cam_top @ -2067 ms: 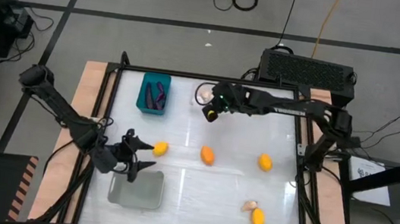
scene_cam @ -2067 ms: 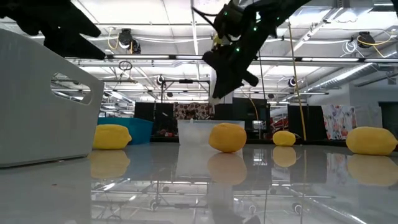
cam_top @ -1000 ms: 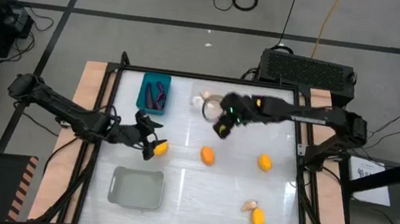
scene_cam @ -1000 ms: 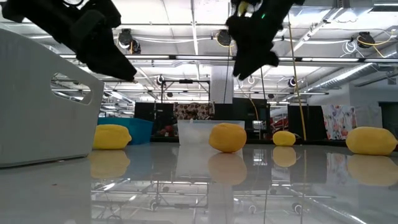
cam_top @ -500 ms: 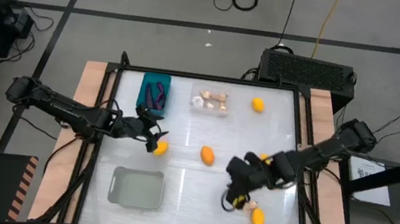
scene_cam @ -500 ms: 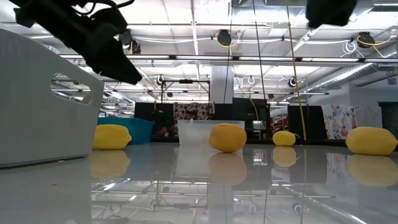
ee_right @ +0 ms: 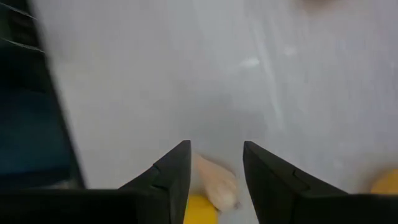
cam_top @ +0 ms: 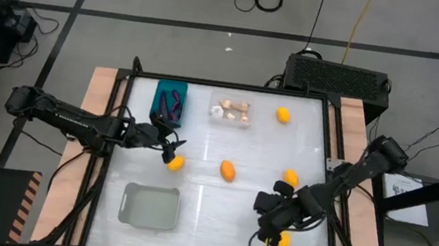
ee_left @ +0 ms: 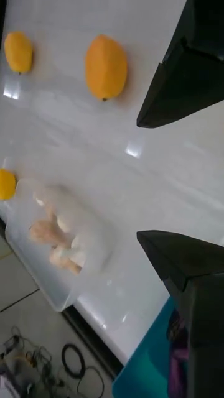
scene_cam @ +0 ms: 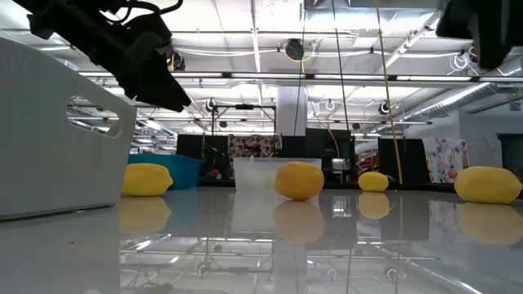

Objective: Sort produce into baskets
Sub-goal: Put the garlic into the transparent bin

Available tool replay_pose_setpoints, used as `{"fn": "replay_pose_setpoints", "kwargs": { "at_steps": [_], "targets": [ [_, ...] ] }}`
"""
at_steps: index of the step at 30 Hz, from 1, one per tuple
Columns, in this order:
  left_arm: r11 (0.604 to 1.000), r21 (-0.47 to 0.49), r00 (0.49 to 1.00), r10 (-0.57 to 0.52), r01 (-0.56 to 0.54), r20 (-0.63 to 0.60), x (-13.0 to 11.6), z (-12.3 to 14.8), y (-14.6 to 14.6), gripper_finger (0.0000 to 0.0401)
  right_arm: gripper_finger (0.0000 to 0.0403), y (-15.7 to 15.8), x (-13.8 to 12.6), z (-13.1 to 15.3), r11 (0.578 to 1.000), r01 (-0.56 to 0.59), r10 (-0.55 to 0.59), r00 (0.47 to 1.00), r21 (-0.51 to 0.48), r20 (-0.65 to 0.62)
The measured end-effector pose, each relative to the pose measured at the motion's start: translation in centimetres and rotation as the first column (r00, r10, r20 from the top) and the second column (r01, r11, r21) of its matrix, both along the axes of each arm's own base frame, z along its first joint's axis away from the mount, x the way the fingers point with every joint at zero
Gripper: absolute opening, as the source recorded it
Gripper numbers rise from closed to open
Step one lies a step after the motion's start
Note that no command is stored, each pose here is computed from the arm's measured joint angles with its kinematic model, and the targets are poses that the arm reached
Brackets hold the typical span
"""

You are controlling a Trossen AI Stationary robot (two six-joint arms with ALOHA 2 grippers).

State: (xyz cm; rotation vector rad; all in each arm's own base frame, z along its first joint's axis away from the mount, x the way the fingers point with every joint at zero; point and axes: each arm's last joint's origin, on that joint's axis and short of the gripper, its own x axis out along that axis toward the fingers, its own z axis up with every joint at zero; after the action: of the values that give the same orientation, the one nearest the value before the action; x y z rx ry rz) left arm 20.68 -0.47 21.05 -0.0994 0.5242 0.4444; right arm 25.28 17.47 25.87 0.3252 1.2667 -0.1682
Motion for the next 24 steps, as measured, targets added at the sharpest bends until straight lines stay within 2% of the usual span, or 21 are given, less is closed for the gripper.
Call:
{"fn": "replay_pose_setpoints", "kwargs": {
  "at_steps": [3, 8, 11, 15, 20, 24],
  "targets": [
    [1.000, -0.016, 1.000, -0.017, 0.017, -0.008, 0.0, -0.1, -0.1, 0.0290, 0.0166, 0.0, 0.6, -1.5, 0.999, -0.003, 0.001, 0.998, -0.033, -0.070],
    [0.999, -0.028, 0.999, -0.034, 0.033, -0.008, 0.0, -0.1, -0.2, 0.0290, 0.0229, -0.7, 2.3, -4.6, 0.998, 0.035, -0.021, 0.964, 0.048, -0.264],
    [0.999, -0.029, 0.999, -0.041, 0.041, -0.011, 0.0, -0.1, -0.3, 0.0290, 0.0270, -0.8, 3.0, -6.2, 0.994, 0.034, 0.004, 0.935, 0.100, -0.356],
    [0.998, -0.030, 0.999, -0.053, 0.052, -0.012, 0.0, -0.2, -0.6, 0.0290, 0.0314, -0.8, 3.1, -7.9, 0.995, 0.009, 0.035, 0.893, 0.095, -0.449],
    [0.998, -0.029, 0.998, -0.060, 0.059, -0.025, -0.2, -0.6, -0.7, 0.0290, 0.0346, -1.1, 2.6, -9.3, 0.999, -0.011, 0.027, 0.832, 0.032, -0.554],
    [0.998, -0.029, 0.998, -0.060, 0.059, -0.027, -0.2, -0.6, -0.7, 0.0290, 0.0352, -1.0, 2.7, -9.9, 0.999, -0.014, 0.029, 0.822, 0.030, -0.569]
  ]
}}
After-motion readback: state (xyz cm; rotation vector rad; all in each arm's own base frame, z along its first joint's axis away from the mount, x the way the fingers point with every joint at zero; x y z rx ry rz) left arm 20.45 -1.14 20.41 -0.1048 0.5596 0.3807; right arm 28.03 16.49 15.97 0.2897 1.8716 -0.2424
